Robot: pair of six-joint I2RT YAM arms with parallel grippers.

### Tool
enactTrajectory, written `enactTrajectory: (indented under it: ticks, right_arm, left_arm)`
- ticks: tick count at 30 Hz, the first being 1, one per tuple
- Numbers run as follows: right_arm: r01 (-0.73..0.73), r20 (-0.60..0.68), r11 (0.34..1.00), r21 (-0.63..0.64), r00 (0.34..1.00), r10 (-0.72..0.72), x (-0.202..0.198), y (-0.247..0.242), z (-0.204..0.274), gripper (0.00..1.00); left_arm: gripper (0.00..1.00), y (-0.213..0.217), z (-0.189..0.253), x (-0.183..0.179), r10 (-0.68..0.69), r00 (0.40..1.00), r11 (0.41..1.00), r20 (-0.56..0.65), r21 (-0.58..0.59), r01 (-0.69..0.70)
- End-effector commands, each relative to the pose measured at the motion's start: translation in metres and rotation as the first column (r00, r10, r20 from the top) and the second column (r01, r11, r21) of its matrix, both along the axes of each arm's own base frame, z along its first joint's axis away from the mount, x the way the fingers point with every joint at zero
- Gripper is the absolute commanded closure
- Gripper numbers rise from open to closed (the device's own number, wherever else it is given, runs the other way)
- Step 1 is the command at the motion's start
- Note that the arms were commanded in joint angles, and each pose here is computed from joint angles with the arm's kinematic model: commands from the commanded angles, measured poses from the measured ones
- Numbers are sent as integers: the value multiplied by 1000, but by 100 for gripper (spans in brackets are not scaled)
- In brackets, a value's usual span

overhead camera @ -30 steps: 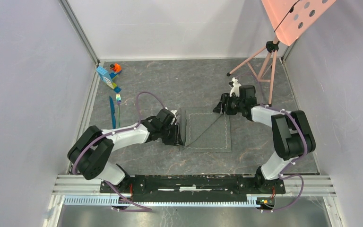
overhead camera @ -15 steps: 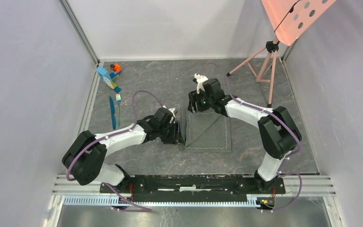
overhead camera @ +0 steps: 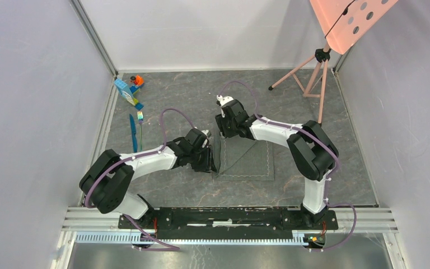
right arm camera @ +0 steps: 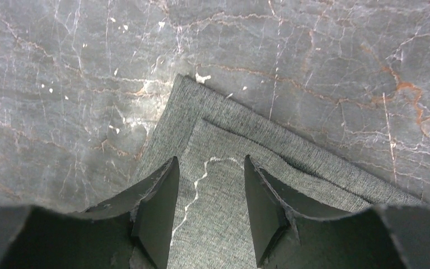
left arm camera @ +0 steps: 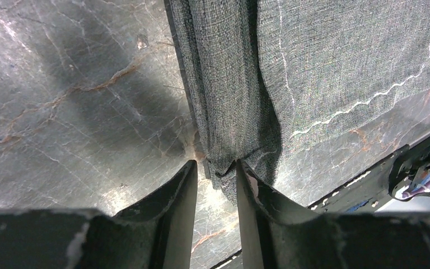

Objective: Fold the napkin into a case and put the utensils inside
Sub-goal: Smooth out the upper triangle-folded napkin at the center of the board.

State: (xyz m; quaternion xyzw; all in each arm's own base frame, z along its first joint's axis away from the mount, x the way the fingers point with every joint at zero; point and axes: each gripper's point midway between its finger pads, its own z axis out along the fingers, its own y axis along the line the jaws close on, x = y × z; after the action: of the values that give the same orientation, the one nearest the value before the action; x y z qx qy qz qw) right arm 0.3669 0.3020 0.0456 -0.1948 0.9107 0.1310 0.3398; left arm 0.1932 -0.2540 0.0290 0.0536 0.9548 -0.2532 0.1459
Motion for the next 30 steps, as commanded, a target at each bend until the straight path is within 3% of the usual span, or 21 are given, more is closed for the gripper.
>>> enactTrajectory:
  ticks: [1,17,26,30]
  right_arm:
    - [24,70,1000,-11,997,-23,22,7,12,49]
    - [1,55,1000,-18,998,0,30,24,-5,53]
    - [-5,76,1000,8,997,4,34,30,6,76]
    - [-6,92,1000,29,996,3,35,32,19,81]
  left_arm:
    - [62,-4,-1,5,24,1000,1000,16,-20,-23]
    - [64,-5,-4,4,17,1000,1000,10,-25,-17]
    - [64,-2,-8,1,15,1000,1000,3,-18,-15]
    - [64,-2,-8,0,13,1000,1000,3,-19,-13]
